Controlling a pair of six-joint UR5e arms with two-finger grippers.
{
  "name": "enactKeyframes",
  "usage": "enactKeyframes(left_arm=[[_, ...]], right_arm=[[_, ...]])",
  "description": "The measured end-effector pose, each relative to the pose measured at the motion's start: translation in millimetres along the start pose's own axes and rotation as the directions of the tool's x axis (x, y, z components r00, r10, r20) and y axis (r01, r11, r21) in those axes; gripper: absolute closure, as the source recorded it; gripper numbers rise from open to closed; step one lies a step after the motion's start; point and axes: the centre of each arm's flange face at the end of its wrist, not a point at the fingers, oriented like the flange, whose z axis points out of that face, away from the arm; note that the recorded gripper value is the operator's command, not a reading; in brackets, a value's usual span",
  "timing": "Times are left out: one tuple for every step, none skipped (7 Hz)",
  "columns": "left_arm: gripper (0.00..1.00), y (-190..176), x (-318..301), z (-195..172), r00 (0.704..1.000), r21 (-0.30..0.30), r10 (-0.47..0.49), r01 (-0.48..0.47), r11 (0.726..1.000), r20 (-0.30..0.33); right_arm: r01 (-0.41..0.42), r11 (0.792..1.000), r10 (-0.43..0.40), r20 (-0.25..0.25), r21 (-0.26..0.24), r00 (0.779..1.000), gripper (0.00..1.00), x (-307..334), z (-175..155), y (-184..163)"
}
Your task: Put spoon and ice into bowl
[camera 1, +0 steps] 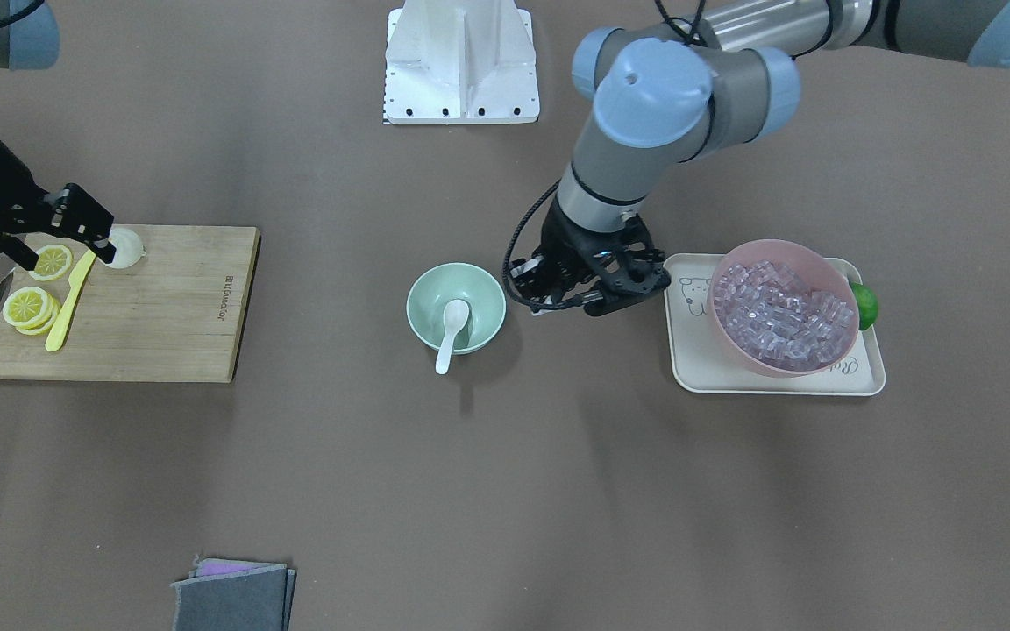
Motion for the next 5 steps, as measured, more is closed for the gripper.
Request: enactKeyframes(left_arm=[[0.03,7.4,21.0,20.6,1.000,0.007,0.000,0.000,1.000,-0.003],[0.02,12.3,29.5,37.8,1.000,0.023,0.005,-0.004,1.000,-0.021],[0.02,15.7,31.3,45.0,0.999,0.032,0.010,-0.008,0.999,-0.037],[0.02,18.3,25.9,43.4,0.999,0.034,0.020,-0.018,0.999,-0.049],[0.02,21.6,13.1,38.1,0.998,0.029,0.035,-0.033,0.999,-0.059]], right_arm=[[0.030,1.000,-0.030,-0.016,-0.008,0.999,0.00,28.6,-4.4,7.2],[0.047,0.999,-0.047,-0.022,-0.011,0.999,0.00,46.2,-8.4,11.0],[0.051,0.999,-0.051,-0.021,-0.014,0.998,0.00,55.0,-11.3,12.5],[0.053,0.998,-0.053,-0.020,-0.016,0.998,0.00,59.1,-12.4,12.9],[0.054,0.998,-0.055,-0.021,-0.017,0.998,0.00,61.8,-12.4,12.5]])
